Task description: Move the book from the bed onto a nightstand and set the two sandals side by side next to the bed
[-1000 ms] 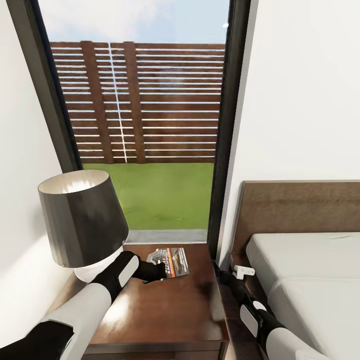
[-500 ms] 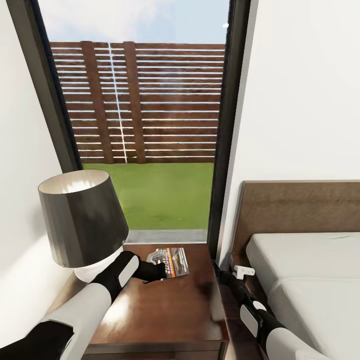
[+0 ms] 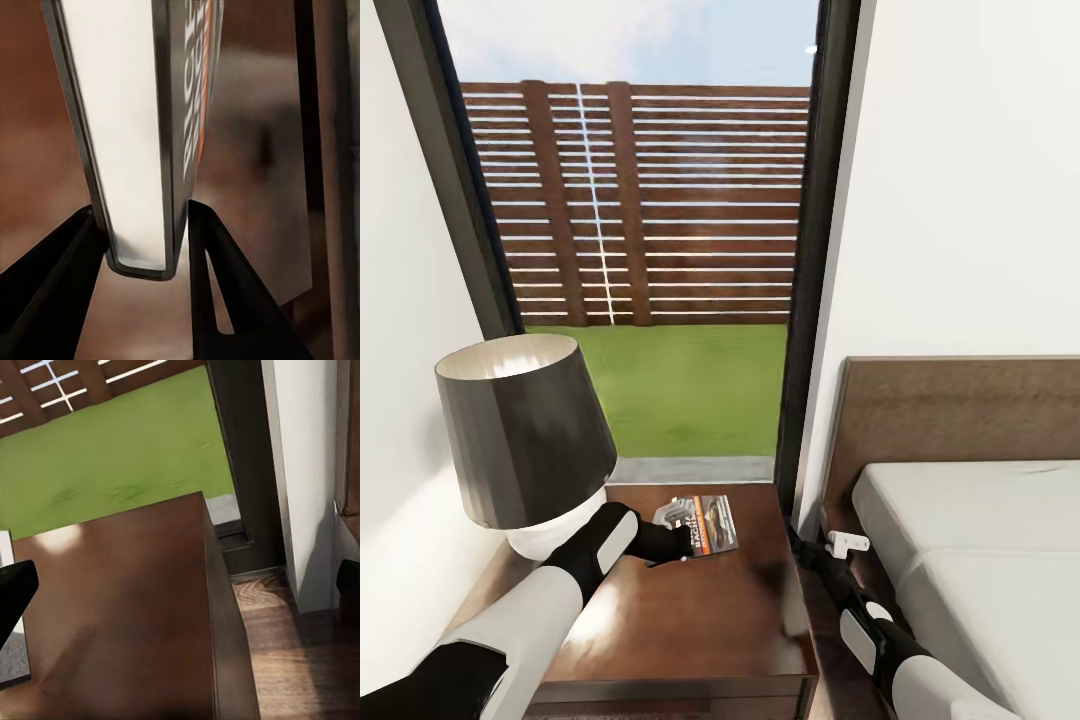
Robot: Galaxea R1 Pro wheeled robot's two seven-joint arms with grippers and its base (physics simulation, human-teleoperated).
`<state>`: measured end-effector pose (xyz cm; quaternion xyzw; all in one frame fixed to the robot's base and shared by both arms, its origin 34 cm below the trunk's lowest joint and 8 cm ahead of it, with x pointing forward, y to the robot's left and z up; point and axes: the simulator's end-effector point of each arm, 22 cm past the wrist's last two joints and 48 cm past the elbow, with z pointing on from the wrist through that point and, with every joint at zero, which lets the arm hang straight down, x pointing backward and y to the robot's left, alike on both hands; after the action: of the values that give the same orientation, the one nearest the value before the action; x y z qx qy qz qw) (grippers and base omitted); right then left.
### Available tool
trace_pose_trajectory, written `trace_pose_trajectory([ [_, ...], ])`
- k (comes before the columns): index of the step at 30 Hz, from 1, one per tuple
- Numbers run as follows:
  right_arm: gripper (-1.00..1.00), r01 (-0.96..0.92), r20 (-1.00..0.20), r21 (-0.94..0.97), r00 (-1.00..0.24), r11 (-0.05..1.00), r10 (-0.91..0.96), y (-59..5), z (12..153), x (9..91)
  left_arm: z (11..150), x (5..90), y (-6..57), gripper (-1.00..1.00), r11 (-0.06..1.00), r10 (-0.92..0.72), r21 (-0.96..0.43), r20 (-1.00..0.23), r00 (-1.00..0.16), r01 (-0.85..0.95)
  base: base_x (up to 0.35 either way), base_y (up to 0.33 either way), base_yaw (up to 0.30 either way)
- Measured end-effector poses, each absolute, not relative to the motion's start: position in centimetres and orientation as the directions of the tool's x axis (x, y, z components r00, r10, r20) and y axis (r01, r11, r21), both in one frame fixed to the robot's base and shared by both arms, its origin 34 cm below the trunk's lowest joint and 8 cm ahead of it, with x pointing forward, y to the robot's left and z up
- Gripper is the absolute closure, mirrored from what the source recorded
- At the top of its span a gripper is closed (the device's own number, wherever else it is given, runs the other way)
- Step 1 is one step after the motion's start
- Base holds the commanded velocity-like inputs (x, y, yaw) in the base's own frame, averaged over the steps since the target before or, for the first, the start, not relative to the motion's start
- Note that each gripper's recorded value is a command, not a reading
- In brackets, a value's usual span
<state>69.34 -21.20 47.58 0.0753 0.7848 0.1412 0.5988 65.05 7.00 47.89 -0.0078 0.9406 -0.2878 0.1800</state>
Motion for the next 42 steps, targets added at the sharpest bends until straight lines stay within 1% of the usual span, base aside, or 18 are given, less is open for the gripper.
trace_pose_trajectory([
  [26,-1.0,-0.05,-0.919,0.312,-0.272,0.949,0.287,-21.2,47.1,69.2,47.4,64.9,7.0,1.0,0.835,-0.117,-0.543,-0.334,-0.935,0.089,0.0,0.0,0.0],
  [42,-1.0,-0.051,-0.919,0.312,-0.271,0.949,0.287,-21.2,44.9,68.6,45.8,64.5,6.5,1.0,0.812,-0.147,-0.579,-0.323,-0.935,0.072,0.0,0.0,0.0],
])
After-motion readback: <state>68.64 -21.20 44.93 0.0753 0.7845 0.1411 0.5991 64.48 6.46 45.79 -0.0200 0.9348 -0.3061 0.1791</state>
